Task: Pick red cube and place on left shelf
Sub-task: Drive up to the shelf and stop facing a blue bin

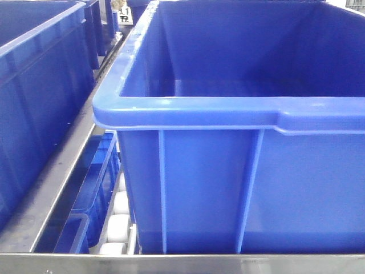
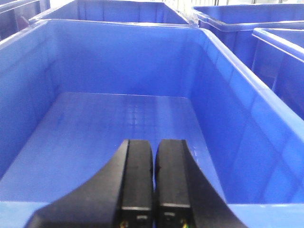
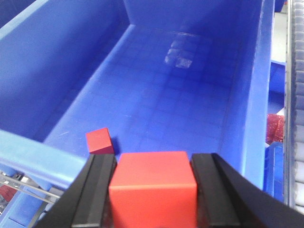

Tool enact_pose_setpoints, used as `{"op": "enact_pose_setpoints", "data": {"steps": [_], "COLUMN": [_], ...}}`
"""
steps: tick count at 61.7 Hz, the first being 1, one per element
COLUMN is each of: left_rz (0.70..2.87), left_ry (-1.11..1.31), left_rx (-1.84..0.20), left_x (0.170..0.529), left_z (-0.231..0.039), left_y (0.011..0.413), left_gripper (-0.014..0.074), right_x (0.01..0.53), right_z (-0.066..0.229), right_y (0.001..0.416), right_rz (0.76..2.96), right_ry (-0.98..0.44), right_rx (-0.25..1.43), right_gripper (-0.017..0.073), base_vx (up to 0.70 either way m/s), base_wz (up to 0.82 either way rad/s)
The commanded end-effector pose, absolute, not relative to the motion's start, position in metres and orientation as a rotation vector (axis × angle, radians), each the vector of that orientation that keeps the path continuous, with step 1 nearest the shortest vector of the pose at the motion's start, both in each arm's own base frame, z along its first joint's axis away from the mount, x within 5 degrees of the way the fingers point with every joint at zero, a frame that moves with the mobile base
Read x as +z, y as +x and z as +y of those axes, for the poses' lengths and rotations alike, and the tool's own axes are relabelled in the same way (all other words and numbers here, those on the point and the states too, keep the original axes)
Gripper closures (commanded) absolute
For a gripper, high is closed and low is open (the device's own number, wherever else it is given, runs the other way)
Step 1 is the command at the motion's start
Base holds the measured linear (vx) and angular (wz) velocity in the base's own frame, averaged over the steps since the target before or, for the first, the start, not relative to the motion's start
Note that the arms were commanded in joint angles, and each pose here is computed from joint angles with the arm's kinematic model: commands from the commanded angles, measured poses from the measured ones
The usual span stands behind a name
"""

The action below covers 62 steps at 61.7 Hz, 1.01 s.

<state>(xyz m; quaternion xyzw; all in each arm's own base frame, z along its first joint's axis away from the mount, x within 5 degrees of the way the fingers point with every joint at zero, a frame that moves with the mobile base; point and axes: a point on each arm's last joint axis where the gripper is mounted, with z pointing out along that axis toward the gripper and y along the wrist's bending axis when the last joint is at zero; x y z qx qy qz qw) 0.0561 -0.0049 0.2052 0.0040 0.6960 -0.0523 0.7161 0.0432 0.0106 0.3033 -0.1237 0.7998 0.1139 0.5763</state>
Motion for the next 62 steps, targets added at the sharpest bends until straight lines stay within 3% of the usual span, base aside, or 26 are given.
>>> {"op": "enact_pose_setpoints", "data": {"steps": [1,42,53,62], "left_rz": [1.469,1.469,1.469,1.469], "left_ry": [-0.006,-0.006,-0.006,-0.006], "left_rx": [-0.108,-0.108,-0.108,-0.108], "left_x": [0.205,0.205,0.205,0.205], "left_z": [-0.003,-0.003,-0.003,-0.003], "left_y": [0.056,0.056,0.056,0.056], "left_gripper": [0.0492,0.0492,0.0492,0.0492], "right_x": [0.319,0.322,0.357,0.397], "right_z": [0.011,0.011,0.01,0.021], "right_y": [0.044,0.044,0.043,0.066], "right_rz": [1.772,1.755,1.71,1.74], "right_ry": [-0.296,-0.293,-0.304,-0.359], "right_rx": [0.269,0.273,0.258,0.204], "right_gripper": [0.0503,0.0503,0.0503,0.0503], "base_vx": [0.0,0.0,0.0,0.0], "base_wz": [0.0,0.0,0.0,0.0]}}
